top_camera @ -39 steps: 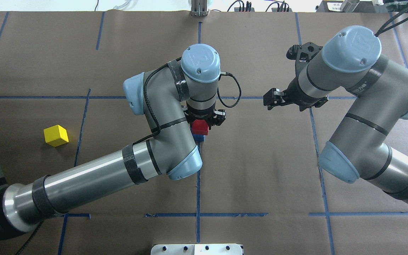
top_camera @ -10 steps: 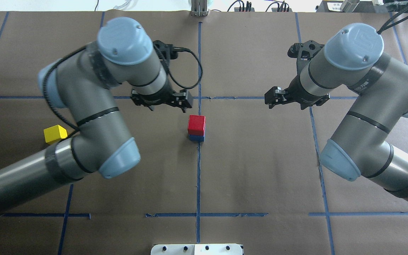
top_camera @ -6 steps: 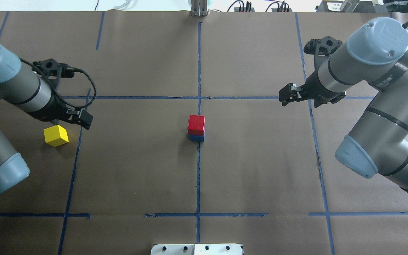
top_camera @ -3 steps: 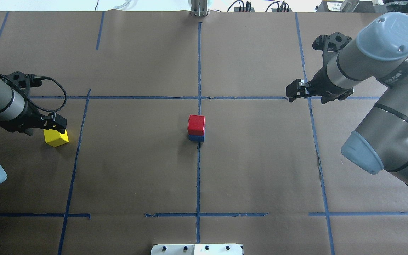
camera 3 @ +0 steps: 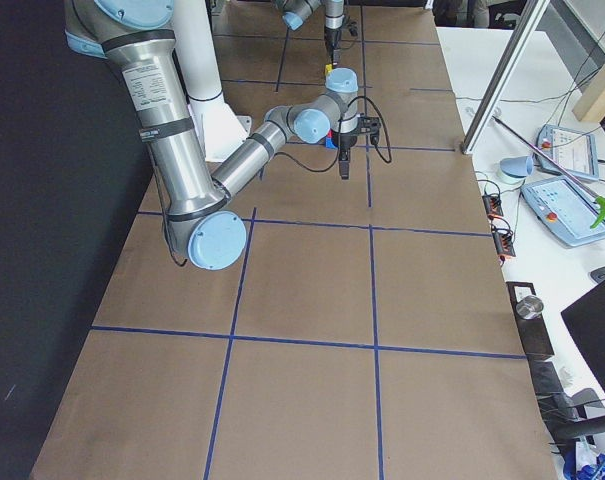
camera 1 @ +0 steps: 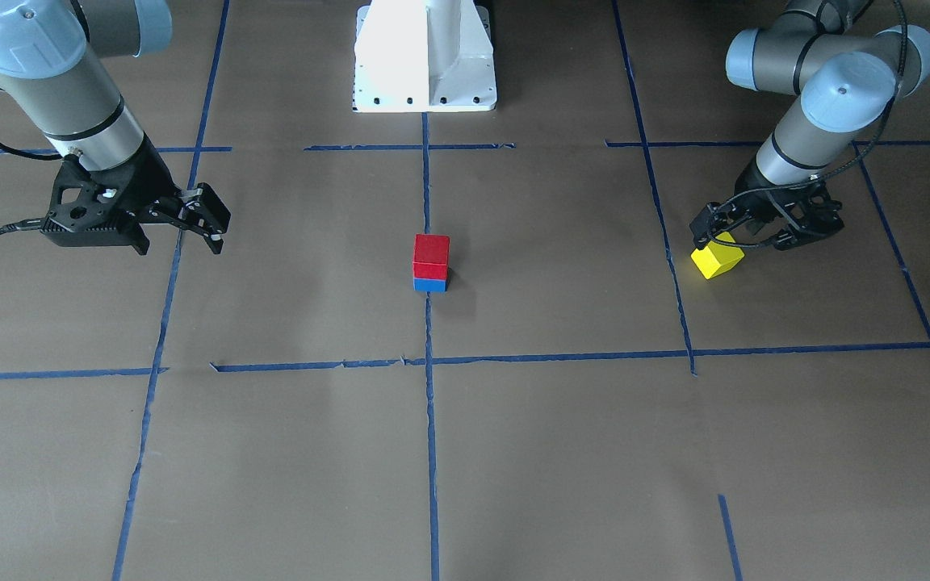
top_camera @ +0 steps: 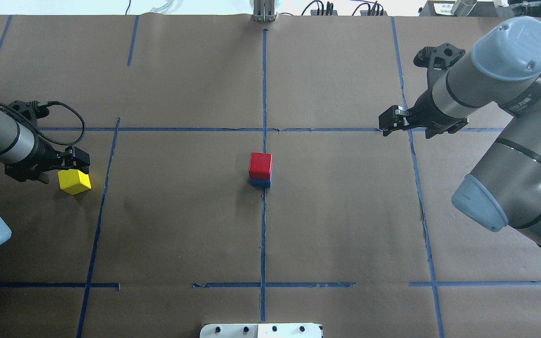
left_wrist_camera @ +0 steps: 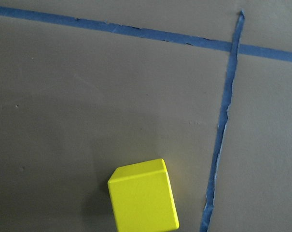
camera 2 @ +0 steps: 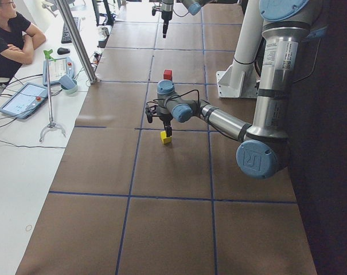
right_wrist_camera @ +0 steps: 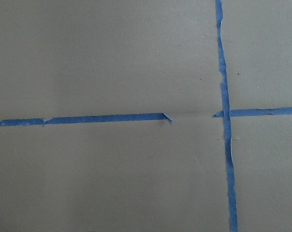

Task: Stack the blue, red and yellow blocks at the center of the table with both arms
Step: 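Lower the left gripper onto the yellow cube and close on it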

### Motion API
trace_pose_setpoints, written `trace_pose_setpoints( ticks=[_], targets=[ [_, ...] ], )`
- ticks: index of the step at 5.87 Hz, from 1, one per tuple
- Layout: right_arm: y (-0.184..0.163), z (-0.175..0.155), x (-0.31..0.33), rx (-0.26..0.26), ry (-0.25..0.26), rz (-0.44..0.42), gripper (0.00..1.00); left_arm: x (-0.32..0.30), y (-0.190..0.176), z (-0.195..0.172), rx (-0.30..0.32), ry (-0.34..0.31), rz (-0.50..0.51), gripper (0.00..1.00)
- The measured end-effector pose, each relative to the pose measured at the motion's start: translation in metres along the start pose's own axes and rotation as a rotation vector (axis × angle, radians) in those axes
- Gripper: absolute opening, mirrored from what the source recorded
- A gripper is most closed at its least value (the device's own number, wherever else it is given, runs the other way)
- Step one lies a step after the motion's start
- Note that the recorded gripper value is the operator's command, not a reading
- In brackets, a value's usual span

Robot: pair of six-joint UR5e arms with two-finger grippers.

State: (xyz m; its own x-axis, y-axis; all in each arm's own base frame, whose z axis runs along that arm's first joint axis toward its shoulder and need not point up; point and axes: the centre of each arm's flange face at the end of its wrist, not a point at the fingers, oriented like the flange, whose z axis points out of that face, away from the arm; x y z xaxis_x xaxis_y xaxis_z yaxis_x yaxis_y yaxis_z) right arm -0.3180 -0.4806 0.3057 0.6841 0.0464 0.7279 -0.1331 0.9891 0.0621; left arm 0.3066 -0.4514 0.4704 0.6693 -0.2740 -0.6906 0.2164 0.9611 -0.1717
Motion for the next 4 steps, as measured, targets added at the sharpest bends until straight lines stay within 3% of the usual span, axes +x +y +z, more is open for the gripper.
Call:
trace_pose_setpoints(
  ticks=[4],
  targets=[
    [0.002,0.005,-0.001,-0.001,0.008,-0.003,1.00,-0.001,-0.013,0.028,-0.018,-0.037,-0.026,0.98]
  ],
)
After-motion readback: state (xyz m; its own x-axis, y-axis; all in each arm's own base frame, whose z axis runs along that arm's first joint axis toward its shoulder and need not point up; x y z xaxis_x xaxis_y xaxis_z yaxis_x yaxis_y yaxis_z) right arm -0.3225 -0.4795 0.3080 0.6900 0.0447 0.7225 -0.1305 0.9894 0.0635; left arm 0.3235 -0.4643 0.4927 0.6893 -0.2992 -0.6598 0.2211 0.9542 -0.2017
